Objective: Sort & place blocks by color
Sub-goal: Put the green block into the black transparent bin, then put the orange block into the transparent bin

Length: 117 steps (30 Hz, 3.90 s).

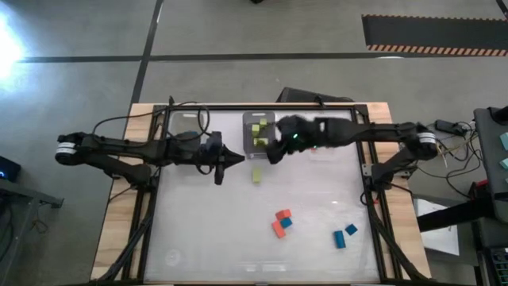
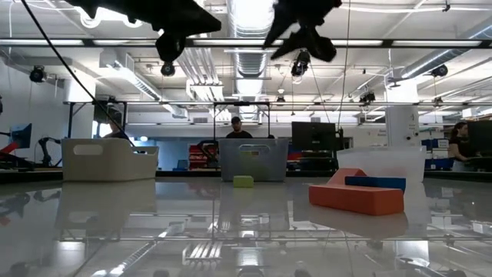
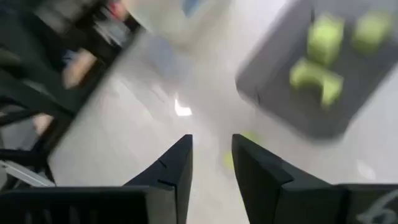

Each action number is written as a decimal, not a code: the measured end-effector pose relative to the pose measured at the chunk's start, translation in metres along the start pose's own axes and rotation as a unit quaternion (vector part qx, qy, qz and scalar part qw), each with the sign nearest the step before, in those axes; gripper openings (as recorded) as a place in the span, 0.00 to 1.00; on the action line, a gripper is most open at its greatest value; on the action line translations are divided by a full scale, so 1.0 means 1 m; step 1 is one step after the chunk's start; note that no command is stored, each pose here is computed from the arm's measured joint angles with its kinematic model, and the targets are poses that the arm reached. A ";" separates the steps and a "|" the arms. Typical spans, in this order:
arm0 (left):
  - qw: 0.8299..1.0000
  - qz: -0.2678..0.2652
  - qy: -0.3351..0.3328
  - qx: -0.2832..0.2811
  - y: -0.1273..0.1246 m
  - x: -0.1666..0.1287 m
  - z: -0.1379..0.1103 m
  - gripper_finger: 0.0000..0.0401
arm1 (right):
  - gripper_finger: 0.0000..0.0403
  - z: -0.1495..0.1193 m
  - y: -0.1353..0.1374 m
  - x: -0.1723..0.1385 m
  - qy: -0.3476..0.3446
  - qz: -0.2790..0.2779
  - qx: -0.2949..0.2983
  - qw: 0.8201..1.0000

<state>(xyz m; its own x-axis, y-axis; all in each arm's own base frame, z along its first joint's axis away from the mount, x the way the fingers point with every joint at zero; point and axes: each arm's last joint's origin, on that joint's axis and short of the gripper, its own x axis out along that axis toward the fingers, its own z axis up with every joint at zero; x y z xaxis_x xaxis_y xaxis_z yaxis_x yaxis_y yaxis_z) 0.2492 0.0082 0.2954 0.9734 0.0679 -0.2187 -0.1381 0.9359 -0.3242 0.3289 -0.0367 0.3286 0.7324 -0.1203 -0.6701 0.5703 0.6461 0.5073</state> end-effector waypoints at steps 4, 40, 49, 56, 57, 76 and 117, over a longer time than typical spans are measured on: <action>0.999 -0.012 -0.036 -0.038 -0.003 -0.008 0.010 0.00 | 0.19 -0.021 0.000 0.032 0.064 -0.043 0.052 0.996; 0.958 -0.032 -0.284 -0.009 -0.014 -0.128 0.065 0.00 | 0.66 -0.044 -0.004 0.207 0.257 -0.243 0.129 0.926; 0.960 -0.030 -0.279 -0.007 -0.014 -0.125 0.064 0.00 | 0.58 -0.049 -0.007 0.223 0.270 -0.255 0.112 0.922; 0.961 -0.028 -0.275 -0.006 -0.014 -0.122 0.064 0.00 | 0.35 -0.050 -0.009 0.222 0.277 -0.260 0.106 0.919; 0.961 -0.028 -0.274 -0.006 -0.014 -0.122 0.063 0.00 | 0.32 -0.049 -0.008 0.222 0.277 -0.256 0.104 0.920; 0.960 -0.006 -0.279 -0.012 -0.013 -0.120 0.064 0.00 | 0.29 0.030 0.026 0.107 0.234 -0.134 0.075 0.960; 0.960 0.109 -0.256 -0.043 -0.005 -0.087 0.056 0.00 | 0.49 0.101 -0.068 0.104 0.220 -0.118 0.069 0.966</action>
<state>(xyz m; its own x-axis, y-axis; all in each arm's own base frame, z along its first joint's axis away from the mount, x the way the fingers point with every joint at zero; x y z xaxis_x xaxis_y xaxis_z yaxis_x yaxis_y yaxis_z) 0.1756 0.0171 0.3673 0.8790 0.4397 0.1846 -0.3411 0.8502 -0.4009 0.4040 -0.1697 0.2793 0.3647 0.0998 -0.9258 0.7681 0.5298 0.3597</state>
